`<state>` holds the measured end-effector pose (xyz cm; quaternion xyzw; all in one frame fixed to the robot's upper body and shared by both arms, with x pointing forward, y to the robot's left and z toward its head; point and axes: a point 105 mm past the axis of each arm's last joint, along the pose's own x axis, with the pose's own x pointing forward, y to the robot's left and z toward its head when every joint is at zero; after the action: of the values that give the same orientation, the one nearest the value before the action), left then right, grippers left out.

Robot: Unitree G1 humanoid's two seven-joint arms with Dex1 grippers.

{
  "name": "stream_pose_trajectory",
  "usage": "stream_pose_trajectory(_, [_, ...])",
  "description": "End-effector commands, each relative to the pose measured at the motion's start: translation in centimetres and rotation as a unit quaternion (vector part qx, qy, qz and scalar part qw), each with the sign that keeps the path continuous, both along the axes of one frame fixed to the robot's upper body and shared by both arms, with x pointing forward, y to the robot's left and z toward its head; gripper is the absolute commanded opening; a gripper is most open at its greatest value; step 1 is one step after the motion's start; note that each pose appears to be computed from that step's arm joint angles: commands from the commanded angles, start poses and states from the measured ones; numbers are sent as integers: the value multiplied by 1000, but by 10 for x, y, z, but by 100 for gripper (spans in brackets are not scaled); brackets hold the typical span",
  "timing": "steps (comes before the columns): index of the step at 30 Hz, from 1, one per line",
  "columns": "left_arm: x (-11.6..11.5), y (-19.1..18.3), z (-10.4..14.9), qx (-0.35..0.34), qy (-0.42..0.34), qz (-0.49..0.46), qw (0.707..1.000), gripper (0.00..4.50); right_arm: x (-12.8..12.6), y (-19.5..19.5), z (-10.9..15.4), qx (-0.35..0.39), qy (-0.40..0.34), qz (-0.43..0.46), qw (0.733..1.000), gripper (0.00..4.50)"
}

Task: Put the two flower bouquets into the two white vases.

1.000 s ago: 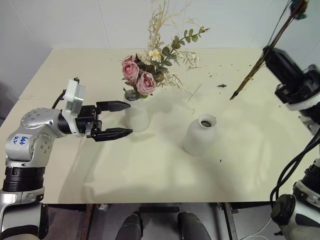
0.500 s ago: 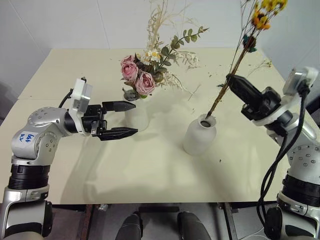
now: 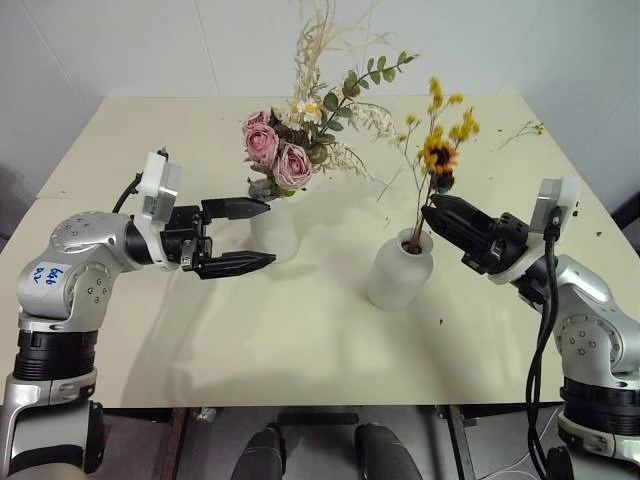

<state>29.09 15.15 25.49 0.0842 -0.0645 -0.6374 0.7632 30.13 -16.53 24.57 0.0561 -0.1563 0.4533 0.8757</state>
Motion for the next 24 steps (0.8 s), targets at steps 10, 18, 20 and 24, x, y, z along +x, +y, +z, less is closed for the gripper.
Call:
stream_pose_trajectory(10, [4, 40, 3, 30, -22, 65, 997, 450, -13, -63, 18, -144, -26, -44, 988, 448])
stream_pose_trajectory(18, [2, 71, -12, 35, -7, 114, 993, 450, -5, -111, 24, -208, -31, -87, 974, 448])
stream_pose_trajectory(20, [0, 73, -17, 39, -4, 116, 992, 450, -1, -116, 18, -228, -23, -90, 969, 448])
stream_pose_trajectory(24, [1, 75, -21, 38, -3, 125, 991, 450, 7, -115, 13, -236, -27, -89, 967, 448])
